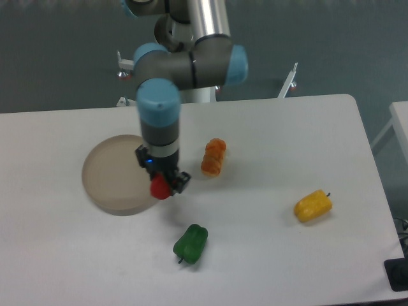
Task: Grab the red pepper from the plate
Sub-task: 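Lift the red pepper off the plate and carry it beside the orange pepper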
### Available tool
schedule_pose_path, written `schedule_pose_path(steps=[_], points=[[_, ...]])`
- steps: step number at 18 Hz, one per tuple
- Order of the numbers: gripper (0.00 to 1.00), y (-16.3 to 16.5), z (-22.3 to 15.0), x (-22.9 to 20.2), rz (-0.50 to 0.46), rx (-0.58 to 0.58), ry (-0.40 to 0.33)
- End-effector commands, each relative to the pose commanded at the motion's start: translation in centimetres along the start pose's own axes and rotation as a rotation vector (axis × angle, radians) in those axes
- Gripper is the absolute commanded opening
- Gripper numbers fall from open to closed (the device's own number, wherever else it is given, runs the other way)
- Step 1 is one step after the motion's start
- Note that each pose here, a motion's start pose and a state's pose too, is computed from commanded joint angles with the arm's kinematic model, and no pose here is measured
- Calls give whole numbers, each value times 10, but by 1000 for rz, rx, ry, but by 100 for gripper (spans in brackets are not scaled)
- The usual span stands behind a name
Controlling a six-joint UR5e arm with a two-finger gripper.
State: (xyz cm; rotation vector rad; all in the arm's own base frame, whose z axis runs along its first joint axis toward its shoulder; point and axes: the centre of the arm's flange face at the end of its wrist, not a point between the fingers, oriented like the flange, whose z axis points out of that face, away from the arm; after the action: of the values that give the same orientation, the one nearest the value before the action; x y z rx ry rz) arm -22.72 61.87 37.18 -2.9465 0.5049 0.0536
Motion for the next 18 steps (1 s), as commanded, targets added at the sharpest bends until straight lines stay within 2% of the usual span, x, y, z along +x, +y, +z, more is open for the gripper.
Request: schedule_pose_path(steps=[3,8,11,15,18], points=[[18,32,-18,-43,70,-34,34],[18,90,-19,-83,223,-78,116],[18,99,-14,-92,263,-83,124],[14,109,-11,-104,333,-78,121],[16,120,-13,-116,386,-102,118]])
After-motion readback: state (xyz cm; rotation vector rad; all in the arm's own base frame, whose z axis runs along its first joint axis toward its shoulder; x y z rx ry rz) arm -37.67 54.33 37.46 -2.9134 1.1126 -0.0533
